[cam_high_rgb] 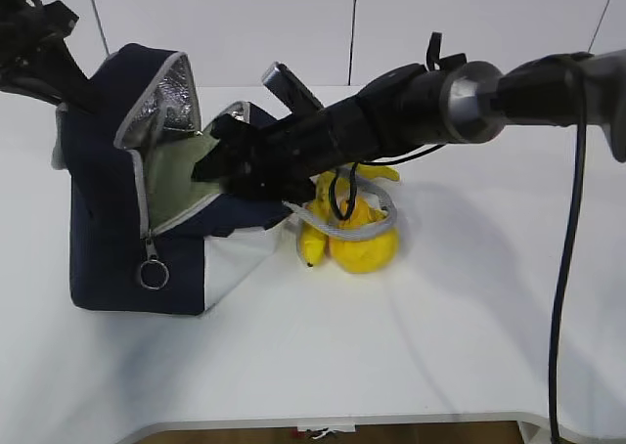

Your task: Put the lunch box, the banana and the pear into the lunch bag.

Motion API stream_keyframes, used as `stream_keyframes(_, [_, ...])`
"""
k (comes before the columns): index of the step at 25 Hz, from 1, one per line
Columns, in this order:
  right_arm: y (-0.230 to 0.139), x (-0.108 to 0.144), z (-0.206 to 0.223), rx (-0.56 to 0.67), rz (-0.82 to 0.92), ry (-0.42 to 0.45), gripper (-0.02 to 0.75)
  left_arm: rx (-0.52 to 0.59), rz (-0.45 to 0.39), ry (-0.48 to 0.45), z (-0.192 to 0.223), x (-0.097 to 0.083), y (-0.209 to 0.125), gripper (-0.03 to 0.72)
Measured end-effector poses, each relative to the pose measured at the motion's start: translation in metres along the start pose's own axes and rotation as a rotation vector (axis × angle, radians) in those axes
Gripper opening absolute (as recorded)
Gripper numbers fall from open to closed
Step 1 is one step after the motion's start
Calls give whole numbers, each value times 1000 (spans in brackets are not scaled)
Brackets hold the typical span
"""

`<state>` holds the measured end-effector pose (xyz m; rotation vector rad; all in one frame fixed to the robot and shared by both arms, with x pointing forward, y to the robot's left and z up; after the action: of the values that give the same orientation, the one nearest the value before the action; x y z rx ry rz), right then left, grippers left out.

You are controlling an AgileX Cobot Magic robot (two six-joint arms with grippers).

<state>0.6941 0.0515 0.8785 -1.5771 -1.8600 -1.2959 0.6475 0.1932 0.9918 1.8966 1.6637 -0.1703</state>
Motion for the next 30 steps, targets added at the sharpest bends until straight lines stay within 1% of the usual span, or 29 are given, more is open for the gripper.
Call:
stream_keyframes(4, [-6, 8, -1, 38, -11, 34, 526, 0, 0, 0, 0, 0, 0, 3])
stream_keyframes(10, [0, 20, -11, 78, -31, 99, 545, 0, 2, 0, 0, 0, 0, 3])
stream_keyframes(12, [4, 20, -19, 98, -35, 105, 545, 0, 2, 0, 0, 0, 0, 3])
stream_keyframes(16, [6, 19, -35, 182, -75, 60, 545, 0, 6, 0, 0, 0, 0, 3])
stream_keyframes(21, [12, 31, -53, 262, -147, -2, 545, 0, 10, 0, 0, 0, 0, 3])
stream_keyframes(23, [14, 33, -62, 296, -167, -47, 545, 0, 10, 0, 0, 0, 0, 3])
stream_keyframes(24, [17, 36, -67, 299, -179, -67, 545, 0, 10, 0, 0, 0, 0, 3])
stream_keyframes(26, [26, 43, -73, 282, -203, -81, 545, 0, 12, 0, 0, 0, 0, 3])
stream_keyframes(30, [45, 66, -83, 221, -229, -61, 537, 0, 14, 0, 0, 0, 0, 3])
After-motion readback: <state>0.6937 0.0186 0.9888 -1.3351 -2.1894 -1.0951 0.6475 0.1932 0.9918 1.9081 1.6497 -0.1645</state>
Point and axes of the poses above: a point on each arm's last joint axis where the gripper is mounted, z pointing out along that axis toward the gripper, x along the wrist's bending axis when the last joint is at zero, y = z × x, the point moved 10 cm from there along z, pointing out along that axis toward the gripper, and after that the axes turned 5 degrees about -z, right-handed, at the moved point
